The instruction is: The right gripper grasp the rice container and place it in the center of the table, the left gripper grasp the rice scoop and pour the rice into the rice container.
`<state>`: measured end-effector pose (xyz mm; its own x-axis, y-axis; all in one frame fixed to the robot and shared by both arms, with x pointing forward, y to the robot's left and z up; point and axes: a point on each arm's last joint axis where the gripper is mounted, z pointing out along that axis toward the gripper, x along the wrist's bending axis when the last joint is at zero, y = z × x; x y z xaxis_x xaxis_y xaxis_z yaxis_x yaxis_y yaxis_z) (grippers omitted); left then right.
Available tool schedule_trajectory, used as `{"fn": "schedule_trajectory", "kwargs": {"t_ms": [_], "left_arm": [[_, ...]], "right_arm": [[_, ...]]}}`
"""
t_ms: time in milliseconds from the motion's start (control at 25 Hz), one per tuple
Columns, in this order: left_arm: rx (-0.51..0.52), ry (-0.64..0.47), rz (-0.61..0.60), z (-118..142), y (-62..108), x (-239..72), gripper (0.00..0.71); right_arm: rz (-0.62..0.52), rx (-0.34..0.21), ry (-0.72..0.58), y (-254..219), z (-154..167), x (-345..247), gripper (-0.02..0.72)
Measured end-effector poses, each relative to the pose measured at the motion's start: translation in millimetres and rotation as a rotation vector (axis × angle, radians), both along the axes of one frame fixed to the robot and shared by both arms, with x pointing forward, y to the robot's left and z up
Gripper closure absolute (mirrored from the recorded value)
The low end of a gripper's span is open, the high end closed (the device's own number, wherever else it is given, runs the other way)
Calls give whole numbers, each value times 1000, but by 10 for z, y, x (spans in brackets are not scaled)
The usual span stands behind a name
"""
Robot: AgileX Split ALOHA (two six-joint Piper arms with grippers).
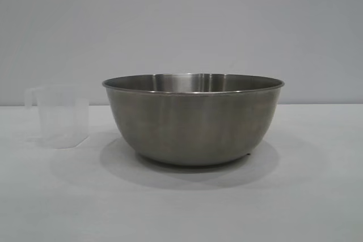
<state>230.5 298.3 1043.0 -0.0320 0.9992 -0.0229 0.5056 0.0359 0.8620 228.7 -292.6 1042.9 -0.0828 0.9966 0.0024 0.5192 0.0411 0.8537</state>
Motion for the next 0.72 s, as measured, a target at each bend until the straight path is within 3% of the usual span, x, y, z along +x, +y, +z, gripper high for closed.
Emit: {"fn": "schedule_trajectory", "kwargs": {"t_ms": [720], "left_arm": [[12, 0, -7, 0, 0, 0, 211]], "right_arm": [[25, 0, 0, -3, 0, -2, 204]]}}
